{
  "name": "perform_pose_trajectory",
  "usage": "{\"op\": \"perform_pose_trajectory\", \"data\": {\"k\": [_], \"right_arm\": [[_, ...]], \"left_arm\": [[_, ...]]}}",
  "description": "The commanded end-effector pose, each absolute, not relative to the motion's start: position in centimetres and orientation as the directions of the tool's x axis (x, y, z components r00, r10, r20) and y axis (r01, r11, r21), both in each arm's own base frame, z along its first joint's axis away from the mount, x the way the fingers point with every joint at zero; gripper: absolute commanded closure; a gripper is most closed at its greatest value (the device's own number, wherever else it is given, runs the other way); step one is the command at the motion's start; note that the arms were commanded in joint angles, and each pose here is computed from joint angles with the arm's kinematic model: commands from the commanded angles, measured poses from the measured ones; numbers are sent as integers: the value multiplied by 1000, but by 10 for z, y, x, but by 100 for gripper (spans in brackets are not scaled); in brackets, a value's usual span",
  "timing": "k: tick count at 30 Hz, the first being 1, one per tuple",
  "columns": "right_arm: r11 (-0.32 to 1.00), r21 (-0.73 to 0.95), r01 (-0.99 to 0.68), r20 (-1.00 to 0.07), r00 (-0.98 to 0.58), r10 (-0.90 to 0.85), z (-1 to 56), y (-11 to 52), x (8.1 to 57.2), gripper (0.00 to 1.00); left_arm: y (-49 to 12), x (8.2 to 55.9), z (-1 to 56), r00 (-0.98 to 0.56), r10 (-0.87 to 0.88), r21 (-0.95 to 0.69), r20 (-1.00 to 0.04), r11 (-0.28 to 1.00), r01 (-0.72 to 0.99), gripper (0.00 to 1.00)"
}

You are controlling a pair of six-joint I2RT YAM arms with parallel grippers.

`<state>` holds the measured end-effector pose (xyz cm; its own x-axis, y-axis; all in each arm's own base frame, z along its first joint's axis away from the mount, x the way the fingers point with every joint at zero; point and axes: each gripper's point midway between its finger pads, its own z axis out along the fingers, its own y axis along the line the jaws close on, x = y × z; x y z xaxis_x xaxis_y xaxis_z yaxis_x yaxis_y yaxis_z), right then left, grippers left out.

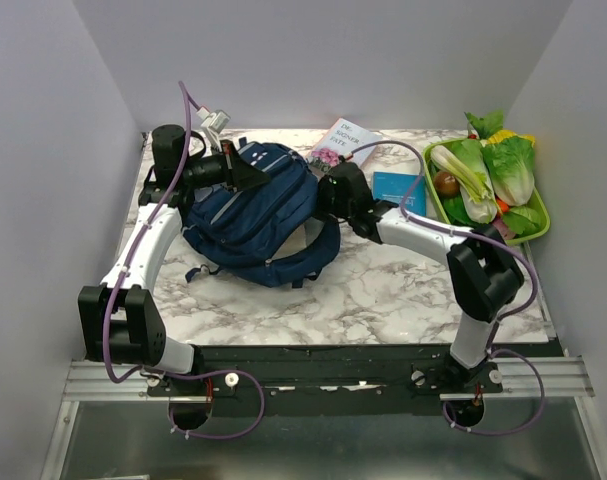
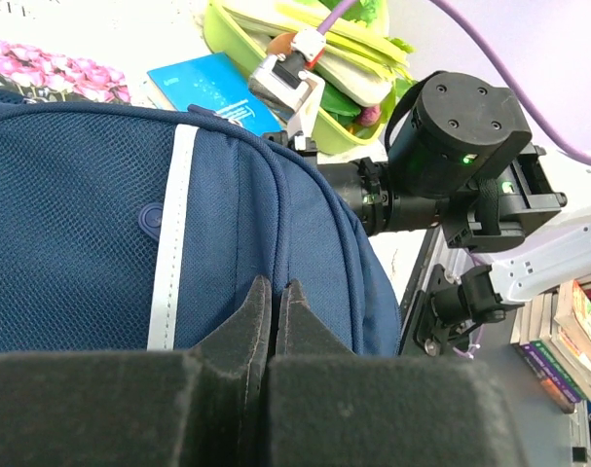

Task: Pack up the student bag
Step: Place the book in the student bag, then pick up the book from the center of the board.

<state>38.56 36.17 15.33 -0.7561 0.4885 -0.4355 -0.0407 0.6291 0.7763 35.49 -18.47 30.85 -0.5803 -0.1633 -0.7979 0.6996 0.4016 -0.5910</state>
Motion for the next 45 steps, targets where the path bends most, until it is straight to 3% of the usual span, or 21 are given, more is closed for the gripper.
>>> {"op": "perform_pose_trajectory", "data": {"k": [1,4,6,8,14,18,21,25,27,33,36,37,39,41,44,45], "right_arm": [[654,752,-81,-497,-722,482,161,388,401,99],[672,732,-112,-498,-761,416,151,400,394,99],[704,700,-122,-514,-770,378,146,394,390,64],[742,659,-128,-532,-776,339,141,383,383,35],[783,603,-150,-576,-761,298,157,341,372,1],[938,347,3,-659,-711,245,153,282,386,0],[972,180,153,-681,-693,236,147,229,382,0],[933,149,326,-661,-669,340,131,161,373,0],[912,197,360,-648,-651,396,129,137,381,0],[896,111,431,-639,-659,396,104,88,392,0],[890,67,451,-663,-646,377,104,77,404,0],[885,64,462,-671,-636,381,106,74,409,0],[878,47,476,-678,-631,378,105,70,419,0],[868,20,497,-670,-637,380,98,65,422,0],[840,9,542,-674,-618,406,97,55,424,0],[829,4,559,-673,-612,416,94,49,422,0]], "left_arm": [[-193,324,361,-448,-138,-469,-883,261,844,100],[-193,324,359,-451,-135,-471,-882,262,842,100],[-191,327,356,-438,-128,-456,-890,278,845,100],[-190,329,351,-432,-117,-446,-894,298,844,100],[-185,341,327,-442,-94,-444,-892,362,819,100],[-180,348,310,-438,-64,-423,-897,420,803,100],[-174,354,298,-426,-27,-388,-904,470,793,100],[-167,354,285,-449,25,-372,-893,518,770,99],[-164,356,286,-431,48,-341,-901,534,774,93],[-157,357,306,-377,61,-275,-924,579,768,71],[-155,360,328,-352,56,-250,-934,602,758,52],[-154,360,332,-353,55,-248,-934,612,751,35],[-150,365,350,-315,52,-211,-948,637,742,31],[-156,367,361,-312,28,-225,-950,630,743,13],[-178,371,368,-321,23,-244,-947,597,764,9],[-199,367,370,-312,43,-233,-949,570,788,3]]}}
